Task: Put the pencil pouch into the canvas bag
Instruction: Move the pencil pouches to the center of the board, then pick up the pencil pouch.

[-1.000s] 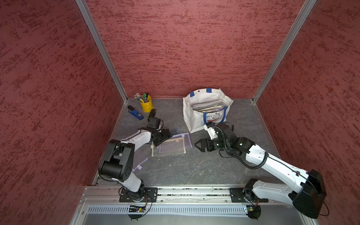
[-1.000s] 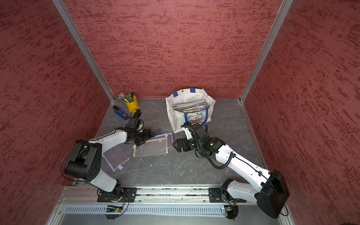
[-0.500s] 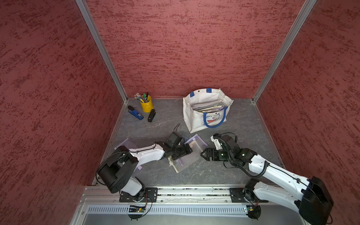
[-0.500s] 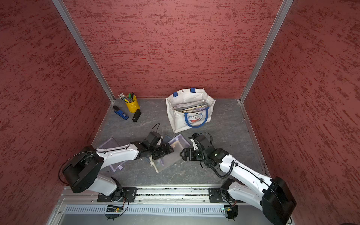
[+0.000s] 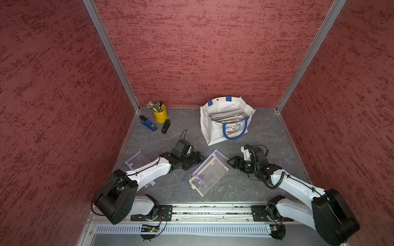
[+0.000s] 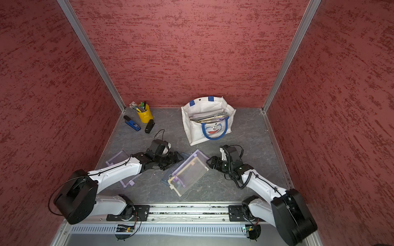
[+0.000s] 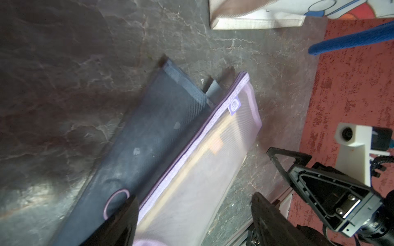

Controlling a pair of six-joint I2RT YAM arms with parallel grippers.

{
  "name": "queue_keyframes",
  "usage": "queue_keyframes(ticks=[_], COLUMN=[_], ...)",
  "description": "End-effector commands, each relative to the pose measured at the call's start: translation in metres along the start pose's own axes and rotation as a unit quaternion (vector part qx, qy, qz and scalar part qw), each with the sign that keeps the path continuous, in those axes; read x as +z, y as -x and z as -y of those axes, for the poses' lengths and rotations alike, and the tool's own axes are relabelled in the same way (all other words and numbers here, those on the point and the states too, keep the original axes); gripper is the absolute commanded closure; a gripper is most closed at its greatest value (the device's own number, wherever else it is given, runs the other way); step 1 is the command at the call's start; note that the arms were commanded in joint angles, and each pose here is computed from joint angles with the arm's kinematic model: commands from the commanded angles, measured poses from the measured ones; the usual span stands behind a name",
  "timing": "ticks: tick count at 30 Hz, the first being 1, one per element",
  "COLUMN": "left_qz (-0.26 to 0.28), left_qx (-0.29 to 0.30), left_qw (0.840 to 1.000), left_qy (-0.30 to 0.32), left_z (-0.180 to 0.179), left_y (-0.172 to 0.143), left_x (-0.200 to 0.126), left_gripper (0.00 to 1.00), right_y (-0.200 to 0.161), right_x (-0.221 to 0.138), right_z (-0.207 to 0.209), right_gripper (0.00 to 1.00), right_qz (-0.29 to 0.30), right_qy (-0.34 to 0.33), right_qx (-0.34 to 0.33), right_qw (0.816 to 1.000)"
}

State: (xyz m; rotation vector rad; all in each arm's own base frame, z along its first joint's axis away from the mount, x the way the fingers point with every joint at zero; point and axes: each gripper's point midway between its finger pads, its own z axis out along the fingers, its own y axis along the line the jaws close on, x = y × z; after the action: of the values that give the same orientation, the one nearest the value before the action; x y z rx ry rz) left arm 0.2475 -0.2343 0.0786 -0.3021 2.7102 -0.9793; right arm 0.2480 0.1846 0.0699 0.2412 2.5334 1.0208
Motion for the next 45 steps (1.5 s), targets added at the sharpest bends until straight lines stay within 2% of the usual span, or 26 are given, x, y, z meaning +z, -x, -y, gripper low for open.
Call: queue_keyframes(ticks=[1, 4, 7, 11, 16, 19, 26, 33, 36, 38, 40, 41, 43, 45], left_qz=[-0.013, 0.016, 0.035, 0.01, -0.02, -0.027, -0.027, -0.025, -0.029, -0.03, -0.032, -0.033, -0.037, -0.036], left_qx=[0.018, 0.019, 0.016, 0.041, 0.066, 0.07, 0.064, 0.06, 0.062, 0.066, 0.073, 0.075, 0.086, 0.096], left_qw=[0.999, 0.999, 0.999, 0.999, 0.998, 0.997, 0.998, 0.998, 0.998, 0.997, 0.997, 0.997, 0.996, 0.995], left_qy=[0.024, 0.043, 0.024, 0.018, 0.007, 0.005, 0.01, 0.011, 0.013, 0.012, 0.011, 0.011, 0.015, 0.012], left_z=[-0.015, -0.033, -0.033, -0.017, 0.007, 0.014, 0.009, 0.002, 0.0, 0.001, 0.002, 0.003, 0.007, 0.014], left_y=[-0.008, -0.001, 0.009, 0.007, -0.001, -0.004, 0.001, 0.004, 0.002, 0.002, 0.002, 0.003, 0.003, 0.004], left_x=[0.005, 0.013, 0.024, 0.044, 0.068, 0.076, 0.077, 0.073, 0.074, 0.075, 0.075, 0.074, 0.072, 0.068], left_gripper=[0.18, 0.21, 0.29, 0.41, 0.51, 0.52, 0.52, 0.52, 0.52, 0.52, 0.52, 0.52, 0.52, 0.52], right_y=[0.023, 0.029, 0.029, 0.027, 0.027, 0.029, 0.037, 0.051, 0.057, 0.058, 0.057, 0.058, 0.061, 0.062], right_x=[0.008, 0.018, 0.024, 0.034, 0.045, 0.046, 0.04, 0.022, 0.022, 0.028, 0.037, 0.039, 0.039, 0.036], right_z=[-0.022, -0.013, -0.006, -0.009, -0.013, -0.016, -0.014, -0.017, -0.019, -0.02, -0.019, -0.02, -0.025, -0.028], right_gripper=[0.17, 0.19, 0.2, 0.22, 0.24, 0.26, 0.47, 0.39, 0.42, 0.46, 0.55, 0.61, 0.82, 0.95], right_qz=[0.017, 0.01, 0.001, -0.009, -0.014, -0.011, -0.009, 0.016, 0.025, 0.019, 0.009, 0.008, 0.012, 0.014], right_qy=[0.049, 0.037, 0.036, 0.063, 0.095, 0.102, 0.062, 0.023, 0.032, 0.045, 0.054, 0.058, 0.068, 0.068], right_qx=[-0.031, -0.032, -0.034, -0.036, -0.024, -0.028, -0.056, -0.086, -0.085, -0.079, -0.071, -0.068, -0.067, -0.071], right_qw=[0.998, 0.999, 0.999, 0.997, 0.995, 0.994, 0.996, 0.996, 0.996, 0.996, 0.996, 0.996, 0.995, 0.995])
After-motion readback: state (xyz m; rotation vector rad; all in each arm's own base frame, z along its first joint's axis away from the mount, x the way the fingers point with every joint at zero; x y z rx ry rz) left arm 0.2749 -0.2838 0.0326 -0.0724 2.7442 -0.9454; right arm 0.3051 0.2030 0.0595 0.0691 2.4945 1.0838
